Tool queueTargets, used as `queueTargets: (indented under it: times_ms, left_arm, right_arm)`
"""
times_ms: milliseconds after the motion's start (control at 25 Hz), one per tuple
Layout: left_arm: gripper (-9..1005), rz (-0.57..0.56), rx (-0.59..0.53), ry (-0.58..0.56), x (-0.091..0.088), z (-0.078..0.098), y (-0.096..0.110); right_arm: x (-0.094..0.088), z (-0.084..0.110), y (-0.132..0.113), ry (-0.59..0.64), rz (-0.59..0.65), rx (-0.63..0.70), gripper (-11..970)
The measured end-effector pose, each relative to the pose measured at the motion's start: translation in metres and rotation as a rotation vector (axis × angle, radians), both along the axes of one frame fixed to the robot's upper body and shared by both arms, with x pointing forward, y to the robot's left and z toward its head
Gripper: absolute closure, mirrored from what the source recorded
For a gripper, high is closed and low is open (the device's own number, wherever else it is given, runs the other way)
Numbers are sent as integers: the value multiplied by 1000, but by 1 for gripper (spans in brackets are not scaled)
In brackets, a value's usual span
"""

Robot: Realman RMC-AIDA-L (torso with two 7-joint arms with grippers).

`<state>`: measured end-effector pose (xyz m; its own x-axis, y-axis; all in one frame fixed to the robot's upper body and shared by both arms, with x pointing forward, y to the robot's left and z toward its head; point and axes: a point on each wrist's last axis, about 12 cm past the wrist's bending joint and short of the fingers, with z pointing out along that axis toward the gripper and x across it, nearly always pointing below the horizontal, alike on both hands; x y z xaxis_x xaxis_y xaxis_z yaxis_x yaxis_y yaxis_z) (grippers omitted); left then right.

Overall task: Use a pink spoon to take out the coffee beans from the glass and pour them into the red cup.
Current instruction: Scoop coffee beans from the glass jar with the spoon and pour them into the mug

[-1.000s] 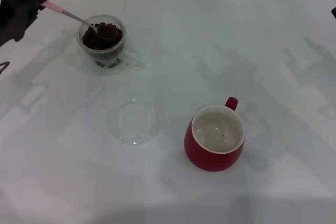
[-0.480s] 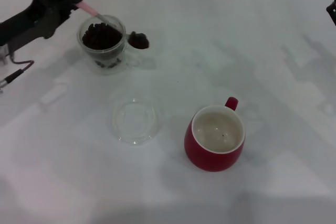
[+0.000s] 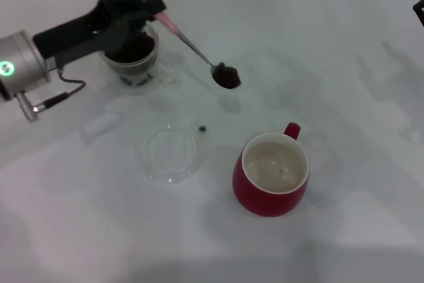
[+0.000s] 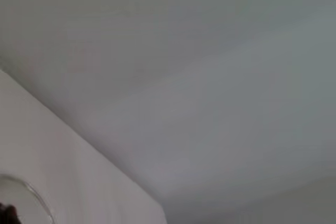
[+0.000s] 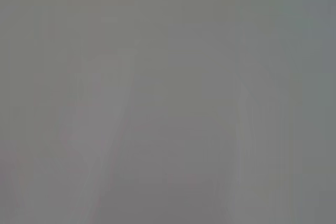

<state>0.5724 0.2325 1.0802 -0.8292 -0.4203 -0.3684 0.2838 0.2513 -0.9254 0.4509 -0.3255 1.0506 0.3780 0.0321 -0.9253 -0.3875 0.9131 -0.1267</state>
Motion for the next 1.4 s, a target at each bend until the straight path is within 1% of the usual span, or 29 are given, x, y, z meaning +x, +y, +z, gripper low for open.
queueTargets:
  times_ms: [120, 240, 440, 680, 1040, 1200, 1240, 1360, 1400]
  left_arm:
    - [868, -53, 14, -1, -1, 0, -11]
    - [869, -133, 37, -9, -3, 1, -24]
    - [869, -207, 75, -26, -5, 2, -35]
    - [869, -303, 144, -74, -4, 4, -49]
    - [869, -429, 265, -256, 2, 21, -66]
    - [869, -497, 314, -368, 3, 32, -76]
    - [869, -518, 328, -419, 4, 38, -80]
    - [868, -537, 342, -471, 5, 45, -85]
    - [868, -537, 342, -471, 5, 45, -85]
  right_arm:
    - [0, 0, 0, -2, -2, 0, 352]
    - [0, 0, 0, -1, -3, 0, 352]
    - [-2, -2, 0, 9, -6, 4, 352]
    - [-5, -4, 0, 21, -5, 6, 351]
    - [-7, -5, 0, 29, -9, 11, 351]
    - [-7, -5, 0, 28, -11, 11, 351]
    - [-7, -5, 0, 27, -11, 11, 351]
    - [-7, -5, -1, 26, -16, 11, 351]
    - [-7, -5, -1, 26, -18, 11, 351]
